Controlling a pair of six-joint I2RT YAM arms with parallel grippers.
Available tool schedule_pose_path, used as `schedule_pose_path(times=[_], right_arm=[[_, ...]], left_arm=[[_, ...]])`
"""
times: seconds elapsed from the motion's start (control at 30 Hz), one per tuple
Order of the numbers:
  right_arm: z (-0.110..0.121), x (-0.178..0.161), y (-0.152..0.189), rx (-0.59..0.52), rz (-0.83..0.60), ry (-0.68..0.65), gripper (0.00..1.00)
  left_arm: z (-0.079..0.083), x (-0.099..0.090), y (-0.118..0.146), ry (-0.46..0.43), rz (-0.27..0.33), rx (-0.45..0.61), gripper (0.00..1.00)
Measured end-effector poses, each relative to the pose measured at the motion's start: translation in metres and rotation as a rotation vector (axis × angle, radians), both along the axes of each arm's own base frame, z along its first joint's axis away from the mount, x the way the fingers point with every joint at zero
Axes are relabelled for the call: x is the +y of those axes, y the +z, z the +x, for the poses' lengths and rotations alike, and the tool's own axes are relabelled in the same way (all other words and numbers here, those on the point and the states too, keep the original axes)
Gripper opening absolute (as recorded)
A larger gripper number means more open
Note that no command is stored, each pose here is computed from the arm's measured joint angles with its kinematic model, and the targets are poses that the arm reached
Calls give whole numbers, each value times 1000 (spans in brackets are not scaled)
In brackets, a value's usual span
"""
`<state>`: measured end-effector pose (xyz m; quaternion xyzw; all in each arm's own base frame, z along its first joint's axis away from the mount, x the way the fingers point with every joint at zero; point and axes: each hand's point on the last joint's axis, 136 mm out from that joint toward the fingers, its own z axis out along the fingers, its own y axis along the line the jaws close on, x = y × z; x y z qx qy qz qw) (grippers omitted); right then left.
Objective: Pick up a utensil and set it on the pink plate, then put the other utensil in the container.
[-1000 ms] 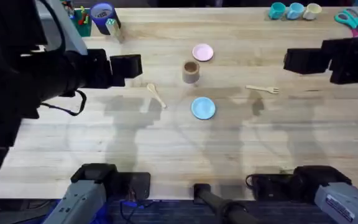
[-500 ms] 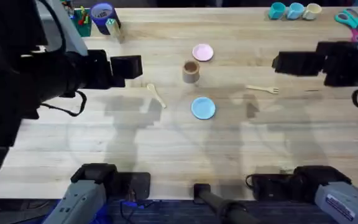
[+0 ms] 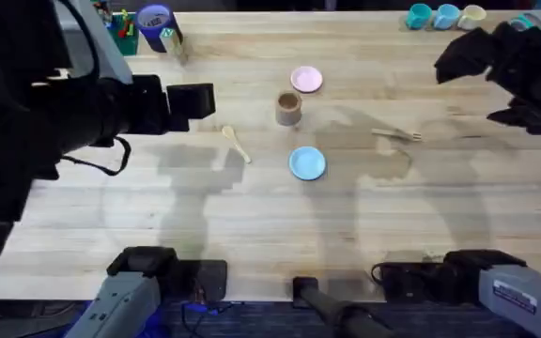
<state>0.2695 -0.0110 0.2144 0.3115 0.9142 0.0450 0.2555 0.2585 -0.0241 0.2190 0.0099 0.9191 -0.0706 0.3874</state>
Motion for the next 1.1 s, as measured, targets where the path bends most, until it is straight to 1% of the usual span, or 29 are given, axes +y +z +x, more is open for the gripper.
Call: schedule_pose_path(times=[0.07, 0.17, 0.2, 0.33, 0.47, 0.6, 0.73, 0.9, 1.1], right_arm=[[4, 1, -9, 38, 9, -10, 997], [-2, 9, -24, 121, 55, -6, 997], [-2, 12, -26, 133, 70, -3, 997], [8, 18, -27, 109, 118, -23, 997], [24, 20, -28, 77, 142, -39, 997], [35, 21, -38, 90, 163, -74, 997], [38, 21, -56, 152, 189, -137, 997], [31, 19, -80, 257, 216, -276, 997], [34, 13, -93, 283, 220, -406, 997]], left_arm=[[0, 0, 0, 0, 0, -2, 992], [2, 0, 2, 0, 0, -12, 992], [2, 0, 3, 0, 0, -15, 992], [3, 0, 3, 0, 0, -15, 992], [3, 0, 3, 0, 0, -17, 992], [3, 0, 3, 0, 0, -19, 992], [3, 0, 3, 0, 0, -19, 992], [4, 0, 4, 0, 0, -23, 992], [4, 0, 4, 0, 0, -23, 992]])
